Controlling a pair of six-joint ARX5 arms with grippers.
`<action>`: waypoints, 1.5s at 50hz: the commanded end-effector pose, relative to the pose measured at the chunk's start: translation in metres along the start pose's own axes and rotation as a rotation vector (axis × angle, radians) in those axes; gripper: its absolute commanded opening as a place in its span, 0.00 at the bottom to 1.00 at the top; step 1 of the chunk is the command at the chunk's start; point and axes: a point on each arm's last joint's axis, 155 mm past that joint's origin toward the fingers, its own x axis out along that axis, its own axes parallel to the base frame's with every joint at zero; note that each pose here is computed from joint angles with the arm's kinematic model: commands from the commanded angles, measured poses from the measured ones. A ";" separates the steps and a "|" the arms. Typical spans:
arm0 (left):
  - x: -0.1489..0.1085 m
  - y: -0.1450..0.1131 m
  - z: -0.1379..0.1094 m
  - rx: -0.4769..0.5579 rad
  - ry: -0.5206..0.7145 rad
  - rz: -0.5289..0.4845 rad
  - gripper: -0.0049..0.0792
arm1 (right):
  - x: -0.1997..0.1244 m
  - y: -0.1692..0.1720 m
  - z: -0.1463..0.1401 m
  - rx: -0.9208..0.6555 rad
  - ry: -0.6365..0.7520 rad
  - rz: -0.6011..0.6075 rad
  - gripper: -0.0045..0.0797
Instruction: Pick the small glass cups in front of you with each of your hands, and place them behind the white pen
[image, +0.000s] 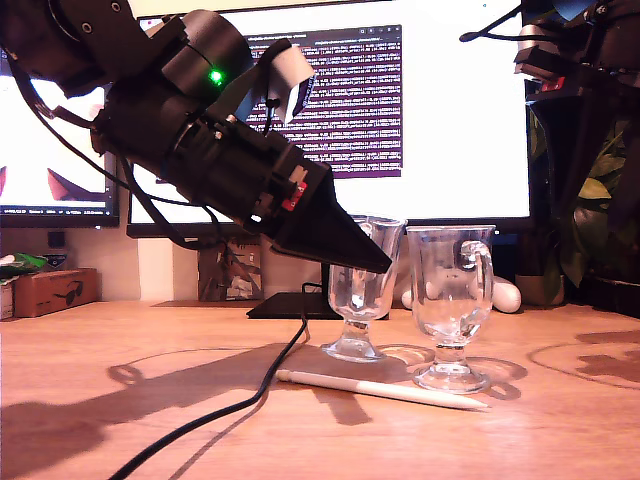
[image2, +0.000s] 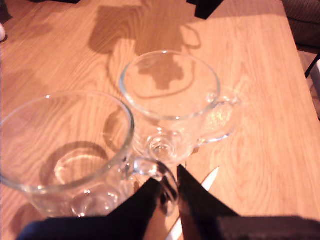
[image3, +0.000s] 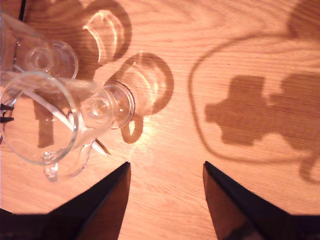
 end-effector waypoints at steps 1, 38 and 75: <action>0.004 0.003 0.004 0.027 -0.016 -0.003 0.03 | -0.005 -0.001 0.006 0.000 -0.022 0.000 0.55; 0.011 0.009 -0.019 -0.020 0.043 -0.002 0.18 | -0.005 0.000 0.009 -0.004 -0.034 0.001 0.55; -0.005 0.020 -0.033 -0.097 0.084 0.019 0.32 | -0.005 0.000 0.010 -0.005 -0.041 0.002 0.55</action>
